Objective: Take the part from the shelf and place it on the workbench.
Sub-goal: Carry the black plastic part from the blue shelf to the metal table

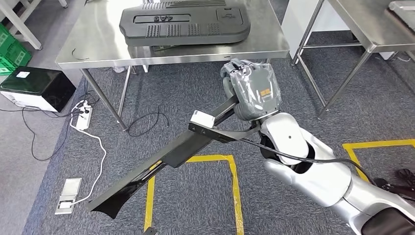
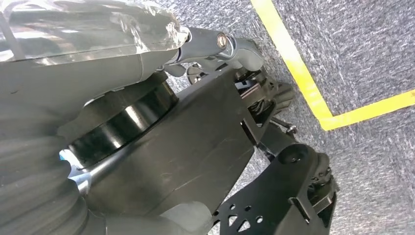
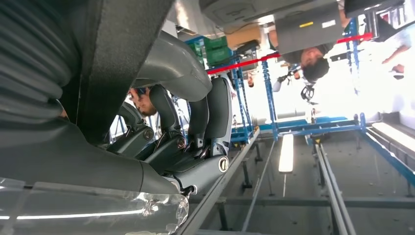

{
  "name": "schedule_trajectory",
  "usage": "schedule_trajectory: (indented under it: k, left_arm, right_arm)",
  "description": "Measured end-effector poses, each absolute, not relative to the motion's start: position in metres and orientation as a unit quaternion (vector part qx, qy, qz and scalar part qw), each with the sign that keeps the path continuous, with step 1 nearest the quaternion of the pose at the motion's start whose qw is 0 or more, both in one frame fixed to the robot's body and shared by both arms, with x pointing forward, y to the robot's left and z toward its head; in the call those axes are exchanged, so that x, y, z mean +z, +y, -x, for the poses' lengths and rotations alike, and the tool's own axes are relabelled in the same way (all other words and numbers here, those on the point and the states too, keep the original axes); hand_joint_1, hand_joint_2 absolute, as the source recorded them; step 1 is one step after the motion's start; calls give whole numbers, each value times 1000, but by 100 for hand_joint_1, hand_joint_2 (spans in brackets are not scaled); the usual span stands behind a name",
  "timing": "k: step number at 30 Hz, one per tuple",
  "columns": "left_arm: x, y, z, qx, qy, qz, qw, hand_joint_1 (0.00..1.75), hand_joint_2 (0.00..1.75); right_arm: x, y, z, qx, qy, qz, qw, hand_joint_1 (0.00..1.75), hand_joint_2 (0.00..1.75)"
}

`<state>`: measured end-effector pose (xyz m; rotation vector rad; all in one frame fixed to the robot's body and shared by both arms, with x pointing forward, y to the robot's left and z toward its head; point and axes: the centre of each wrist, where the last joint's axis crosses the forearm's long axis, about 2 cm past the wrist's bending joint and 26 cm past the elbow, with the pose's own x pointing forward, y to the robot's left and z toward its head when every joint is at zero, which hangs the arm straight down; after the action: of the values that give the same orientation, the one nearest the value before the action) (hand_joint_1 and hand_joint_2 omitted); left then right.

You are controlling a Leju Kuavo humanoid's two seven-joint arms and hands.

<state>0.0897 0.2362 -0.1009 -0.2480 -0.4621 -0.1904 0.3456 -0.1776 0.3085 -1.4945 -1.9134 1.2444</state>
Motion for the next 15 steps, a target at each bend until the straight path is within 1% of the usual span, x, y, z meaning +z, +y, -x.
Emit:
schedule_trajectory:
  k: [7,15]
  left_arm:
    - [-100,236,-95,-94,-235,122,960,0,175]
    - [-101,236,-91,-95,-232,123,960,0,175]
  right_arm:
    - [309,-177,-346,447,-687,535,205,175,175]
    - [310,-177,-346,446,-688,534,204,175,175]
